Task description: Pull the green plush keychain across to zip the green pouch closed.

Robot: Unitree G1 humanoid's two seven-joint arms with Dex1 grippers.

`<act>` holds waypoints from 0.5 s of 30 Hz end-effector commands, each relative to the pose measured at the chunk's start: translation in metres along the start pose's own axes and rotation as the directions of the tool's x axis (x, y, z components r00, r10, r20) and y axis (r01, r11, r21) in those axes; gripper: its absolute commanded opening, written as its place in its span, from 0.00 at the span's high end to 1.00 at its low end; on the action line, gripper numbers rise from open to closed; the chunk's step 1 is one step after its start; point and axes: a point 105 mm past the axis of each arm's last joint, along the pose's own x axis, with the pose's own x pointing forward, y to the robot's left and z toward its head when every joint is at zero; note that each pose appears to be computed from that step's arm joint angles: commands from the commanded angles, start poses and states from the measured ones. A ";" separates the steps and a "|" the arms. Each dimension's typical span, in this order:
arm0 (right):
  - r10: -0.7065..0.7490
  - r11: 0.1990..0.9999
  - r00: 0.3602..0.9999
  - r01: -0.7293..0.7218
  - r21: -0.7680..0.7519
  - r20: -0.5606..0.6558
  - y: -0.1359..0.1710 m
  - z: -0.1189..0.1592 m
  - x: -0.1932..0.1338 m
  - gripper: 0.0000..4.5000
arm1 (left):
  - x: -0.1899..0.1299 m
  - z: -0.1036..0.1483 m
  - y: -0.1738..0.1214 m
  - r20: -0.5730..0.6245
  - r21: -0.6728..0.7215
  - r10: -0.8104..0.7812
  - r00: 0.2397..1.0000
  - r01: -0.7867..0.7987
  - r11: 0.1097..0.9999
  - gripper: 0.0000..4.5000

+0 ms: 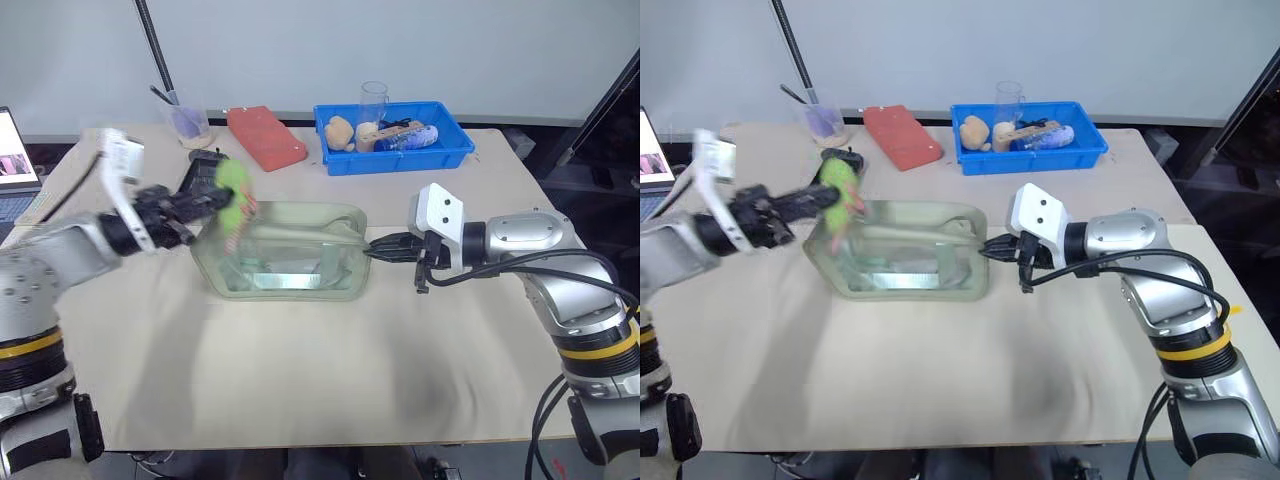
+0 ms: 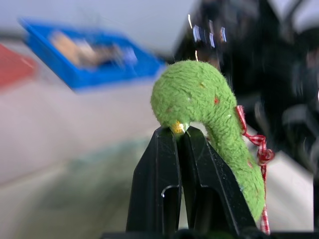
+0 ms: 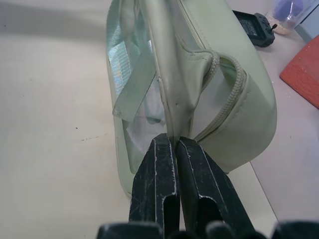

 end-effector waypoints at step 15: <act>-0.068 0.997 0.998 0.069 -0.031 0.012 -0.005 0.007 -0.010 1.00 | -0.028 0.036 0.010 0.019 0.162 -0.024 1.000 0.020 0.987 0.01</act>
